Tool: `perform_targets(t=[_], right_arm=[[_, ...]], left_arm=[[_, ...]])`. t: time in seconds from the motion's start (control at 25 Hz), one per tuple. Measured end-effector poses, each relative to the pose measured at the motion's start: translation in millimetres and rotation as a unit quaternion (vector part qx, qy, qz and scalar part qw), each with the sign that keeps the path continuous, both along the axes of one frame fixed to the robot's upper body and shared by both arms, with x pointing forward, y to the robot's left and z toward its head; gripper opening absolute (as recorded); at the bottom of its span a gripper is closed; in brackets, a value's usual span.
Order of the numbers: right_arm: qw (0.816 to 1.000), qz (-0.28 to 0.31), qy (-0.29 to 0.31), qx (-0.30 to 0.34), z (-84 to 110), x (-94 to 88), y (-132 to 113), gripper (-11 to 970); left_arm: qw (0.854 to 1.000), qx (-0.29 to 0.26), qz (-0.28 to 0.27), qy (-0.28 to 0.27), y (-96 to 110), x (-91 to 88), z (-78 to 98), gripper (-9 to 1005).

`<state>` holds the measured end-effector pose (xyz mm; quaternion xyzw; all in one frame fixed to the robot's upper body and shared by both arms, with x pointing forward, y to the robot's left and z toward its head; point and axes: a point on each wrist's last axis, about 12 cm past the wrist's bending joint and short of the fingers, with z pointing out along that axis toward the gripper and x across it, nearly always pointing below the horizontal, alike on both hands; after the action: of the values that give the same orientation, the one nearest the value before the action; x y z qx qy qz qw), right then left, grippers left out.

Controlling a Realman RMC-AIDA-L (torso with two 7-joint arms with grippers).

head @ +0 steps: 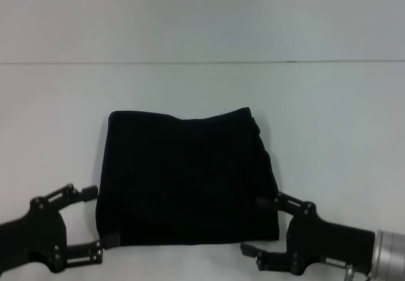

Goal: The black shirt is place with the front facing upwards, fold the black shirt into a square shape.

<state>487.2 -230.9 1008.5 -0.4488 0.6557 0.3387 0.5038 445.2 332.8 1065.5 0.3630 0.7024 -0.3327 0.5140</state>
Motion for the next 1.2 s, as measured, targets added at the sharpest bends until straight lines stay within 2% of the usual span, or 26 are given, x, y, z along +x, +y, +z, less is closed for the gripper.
perform_targets(t=[0.2,0.44,1.2], right_arm=[[0.999,-0.036,-0.024,0.005,-9.0,-6.9,5.3,931],[0.999,-0.045,-0.03,0.0,-9.5,-3.3,7.1,931],[0.998,-0.048,-0.029,-0.001,-10.1,-3.2,7.0,931]], left_arm=[[0.999,0.018,0.001,0.036,-7.9,1.2,-18.6,947],[0.999,0.02,-0.01,0.045,-13.4,3.1,-22.0,947],[0.999,0.024,-0.009,0.045,-12.4,2.8,-22.3,947]])
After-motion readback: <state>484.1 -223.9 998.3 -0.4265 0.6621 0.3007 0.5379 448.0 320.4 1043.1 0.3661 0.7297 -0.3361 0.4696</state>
